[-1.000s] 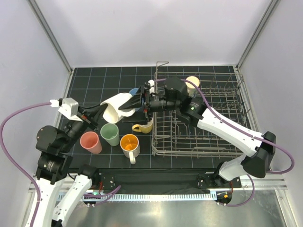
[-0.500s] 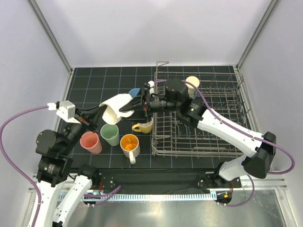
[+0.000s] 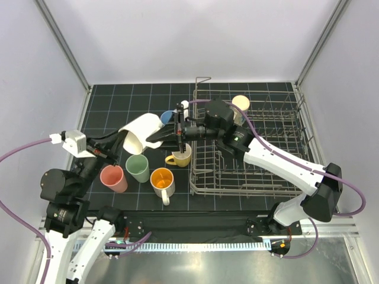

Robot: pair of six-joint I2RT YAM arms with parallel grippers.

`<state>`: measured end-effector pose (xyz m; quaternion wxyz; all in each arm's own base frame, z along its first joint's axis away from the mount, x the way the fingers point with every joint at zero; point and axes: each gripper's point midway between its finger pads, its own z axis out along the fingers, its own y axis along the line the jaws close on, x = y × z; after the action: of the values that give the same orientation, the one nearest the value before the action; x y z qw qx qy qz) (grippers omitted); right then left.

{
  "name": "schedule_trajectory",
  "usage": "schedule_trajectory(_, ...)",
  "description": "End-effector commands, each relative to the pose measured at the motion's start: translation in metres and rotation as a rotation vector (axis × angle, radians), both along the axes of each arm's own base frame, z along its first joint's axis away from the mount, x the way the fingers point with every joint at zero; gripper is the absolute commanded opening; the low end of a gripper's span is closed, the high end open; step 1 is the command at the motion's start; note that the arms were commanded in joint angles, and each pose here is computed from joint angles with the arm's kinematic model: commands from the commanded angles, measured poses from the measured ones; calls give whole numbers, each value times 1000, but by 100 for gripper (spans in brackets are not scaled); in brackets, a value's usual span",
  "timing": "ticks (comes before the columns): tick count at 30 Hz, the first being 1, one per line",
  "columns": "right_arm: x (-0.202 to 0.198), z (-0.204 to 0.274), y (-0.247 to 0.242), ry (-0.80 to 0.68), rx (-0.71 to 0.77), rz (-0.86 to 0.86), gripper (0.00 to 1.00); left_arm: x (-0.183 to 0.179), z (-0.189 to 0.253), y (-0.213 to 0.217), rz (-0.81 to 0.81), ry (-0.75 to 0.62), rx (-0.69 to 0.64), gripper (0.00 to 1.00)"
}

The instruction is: Load the cups into the dish rack

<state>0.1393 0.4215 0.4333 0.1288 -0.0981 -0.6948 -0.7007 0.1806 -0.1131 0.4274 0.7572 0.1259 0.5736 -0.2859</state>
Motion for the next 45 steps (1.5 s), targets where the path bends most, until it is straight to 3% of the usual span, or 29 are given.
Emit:
schedule_trajectory(1, 18, 31, 2, -236, 151, -117, 4, -22, 50, 6, -21, -122, -139, 7)
schedule_trajectory(3, 18, 32, 4, -286, 147, -120, 4, -21, 48, 8, -10, -104, -152, 28)
schedule_trajectory(5, 18, 33, 2, -357, 158, -119, 4, -21, 47, 13, 14, -88, -179, 31)
schedule_trajectory(9, 25, 36, -8, -435, 181, -146, 4, -25, 37, 29, 94, -48, -176, 63)
schedule_trajectory(15, 53, 34, -43, -626, 74, -250, 4, -39, 16, 55, 214, 7, -163, 80)
schedule_trajectory(20, 93, 16, -96, -781, -187, -366, 4, -39, 5, 84, 369, 116, -207, 79)
schedule_trajectory(21, 103, 10, -107, -876, -251, -384, 4, -38, 3, 83, 370, 139, -200, 78)
schedule_trajectory(25, 131, -1, -146, -1083, -531, -449, 4, -35, 1, 63, 281, 251, -145, 74)
schedule_trajectory(29, 150, -29, -171, -1149, -746, -470, 4, -22, -7, 48, 231, 347, -149, 77)
schedule_trajectory(41, 182, -82, -212, -1251, -998, -539, 4, -3, -29, 39, 230, 480, -106, 98)
schedule_trajectory(45, 197, -113, -214, -1267, -1054, -524, 4, -1, -38, 25, 165, 534, -59, 99)
